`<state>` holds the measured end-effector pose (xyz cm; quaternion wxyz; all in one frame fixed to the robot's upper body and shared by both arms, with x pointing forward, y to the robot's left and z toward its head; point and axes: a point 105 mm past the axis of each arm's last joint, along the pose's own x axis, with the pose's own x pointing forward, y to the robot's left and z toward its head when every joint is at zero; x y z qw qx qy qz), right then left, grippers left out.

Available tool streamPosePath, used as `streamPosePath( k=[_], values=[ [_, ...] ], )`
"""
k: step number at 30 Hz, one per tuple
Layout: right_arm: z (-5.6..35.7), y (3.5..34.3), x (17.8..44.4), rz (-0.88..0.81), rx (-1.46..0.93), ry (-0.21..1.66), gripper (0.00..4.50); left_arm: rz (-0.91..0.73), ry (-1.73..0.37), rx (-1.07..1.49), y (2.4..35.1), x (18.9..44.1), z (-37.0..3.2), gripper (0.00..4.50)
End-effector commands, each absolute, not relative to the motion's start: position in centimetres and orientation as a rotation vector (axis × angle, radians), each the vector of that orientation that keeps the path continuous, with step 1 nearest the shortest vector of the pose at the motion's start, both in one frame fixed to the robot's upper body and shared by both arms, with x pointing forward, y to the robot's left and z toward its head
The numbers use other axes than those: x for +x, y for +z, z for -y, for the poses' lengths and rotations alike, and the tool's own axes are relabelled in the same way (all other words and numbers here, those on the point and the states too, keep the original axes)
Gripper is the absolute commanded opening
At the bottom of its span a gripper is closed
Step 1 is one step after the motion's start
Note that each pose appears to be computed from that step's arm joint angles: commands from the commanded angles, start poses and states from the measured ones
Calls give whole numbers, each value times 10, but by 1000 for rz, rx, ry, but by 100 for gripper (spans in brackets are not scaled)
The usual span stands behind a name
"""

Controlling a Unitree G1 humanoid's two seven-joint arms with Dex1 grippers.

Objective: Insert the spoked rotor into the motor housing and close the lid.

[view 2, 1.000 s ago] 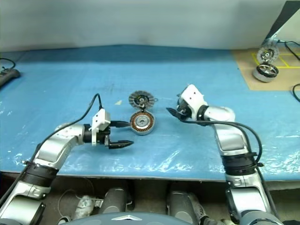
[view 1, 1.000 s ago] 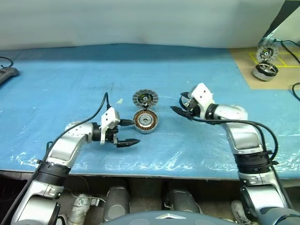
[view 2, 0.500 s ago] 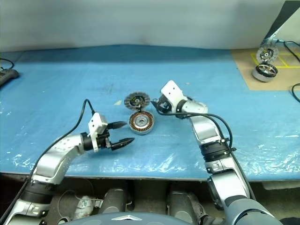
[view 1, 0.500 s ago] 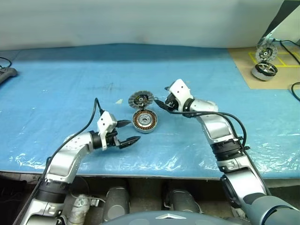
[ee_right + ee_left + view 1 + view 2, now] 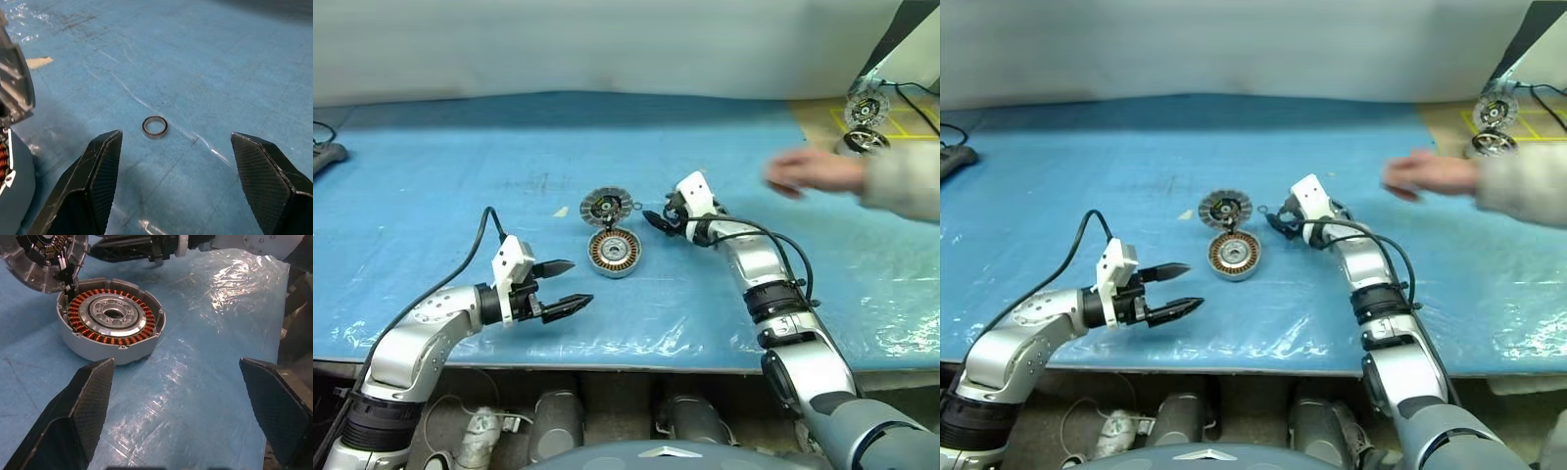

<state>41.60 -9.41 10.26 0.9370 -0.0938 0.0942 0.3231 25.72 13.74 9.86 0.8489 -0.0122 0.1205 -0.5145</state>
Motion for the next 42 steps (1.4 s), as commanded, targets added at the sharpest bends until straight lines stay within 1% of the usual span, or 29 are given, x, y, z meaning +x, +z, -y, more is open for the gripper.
streamPosePath(
  k=[1,2,4,6,10,13,20,25,30,34,37,39,42],
  values=[
    [85,115,422,-155,-159,677,373,-252,-1099,0,90,261,-146,439],
    [84,117,423,-148,-161,676,373,-252,-1100,-2,87,263,-148,439],
    [82,133,424,-103,-135,688,373,-262,-1106,-1,76,267,-155,439],
    [79,142,420,-75,-115,718,373,-271,-1109,1,66,270,-161,439],
    [81,131,410,-104,-165,742,373,-280,-1118,5,49,275,-168,439],
    [85,125,405,-122,-174,740,373,-272,-1121,5,44,279,-169,439],
    [90,120,398,-138,-190,742,373,-252,-1151,19,57,278,-173,439],
    [92,119,398,-143,-196,732,373,-245,-1166,19,66,276,-167,439],
    [93,119,397,-144,-218,736,373,-249,-1169,20,65,277,-160,439],
    [95,118,396,-152,-222,744,373,-257,-1167,21,57,279,-156,439],
    [93,115,394,-160,-233,751,373,-262,-1165,21,52,281,-154,439],
    [88,109,392,-168,-250,762,373,-258,-1167,24,55,283,-153,439],
    [86,94,394,-194,-300,726,373,-250,-1173,29,62,285,-150,439]
  ],
)
